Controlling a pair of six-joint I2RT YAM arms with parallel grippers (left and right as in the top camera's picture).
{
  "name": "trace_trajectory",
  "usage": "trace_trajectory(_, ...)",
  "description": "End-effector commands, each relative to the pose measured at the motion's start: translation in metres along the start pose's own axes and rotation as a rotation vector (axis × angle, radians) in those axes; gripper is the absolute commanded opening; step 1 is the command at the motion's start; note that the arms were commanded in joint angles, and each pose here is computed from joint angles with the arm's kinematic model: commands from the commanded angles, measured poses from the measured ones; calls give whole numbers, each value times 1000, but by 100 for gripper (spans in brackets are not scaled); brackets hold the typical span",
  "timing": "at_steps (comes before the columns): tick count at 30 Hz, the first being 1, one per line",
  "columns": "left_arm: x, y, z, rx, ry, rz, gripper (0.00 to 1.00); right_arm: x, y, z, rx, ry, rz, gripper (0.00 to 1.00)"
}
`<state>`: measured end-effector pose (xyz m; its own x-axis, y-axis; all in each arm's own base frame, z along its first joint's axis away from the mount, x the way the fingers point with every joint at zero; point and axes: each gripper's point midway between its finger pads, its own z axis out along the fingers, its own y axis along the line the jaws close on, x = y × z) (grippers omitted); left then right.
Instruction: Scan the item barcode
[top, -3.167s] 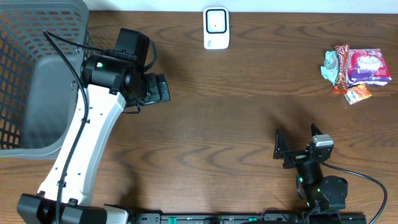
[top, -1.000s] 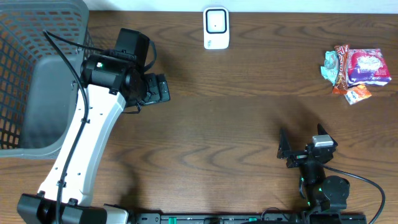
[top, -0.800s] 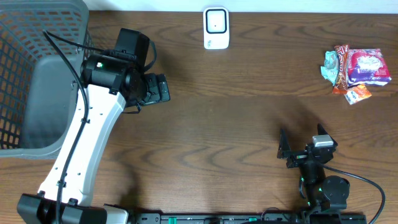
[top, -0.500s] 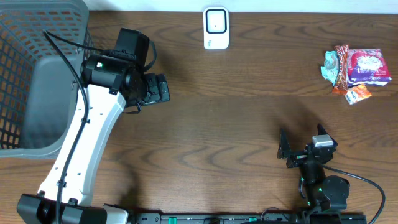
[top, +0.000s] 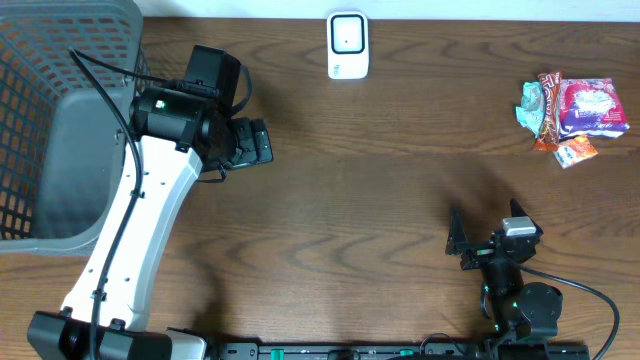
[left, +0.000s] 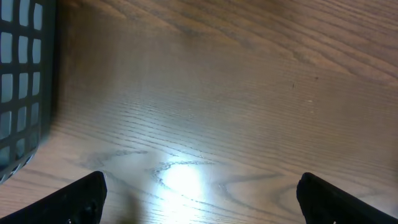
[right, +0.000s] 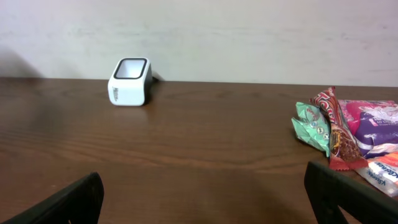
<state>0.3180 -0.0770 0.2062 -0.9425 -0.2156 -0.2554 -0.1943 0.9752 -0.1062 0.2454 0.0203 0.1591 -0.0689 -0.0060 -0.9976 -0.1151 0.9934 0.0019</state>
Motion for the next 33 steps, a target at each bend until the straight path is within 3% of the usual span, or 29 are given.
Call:
trace_trajectory(1,1,5,1,-26,0,10,98,1,-4,0,18,-2,-10,99)
trace_trajectory(11,6,8,-11,-5,-51,9,98,1,-4,0,18,-2,-10,99)
trace_trajectory(17,8,9,-8,53,-169,5,98,1,-4,0,18,-2,-10,99)
trace_trajectory(33,52,36,-23,286,-669,-28,98,1,-4,0,18,-1,-10,99)
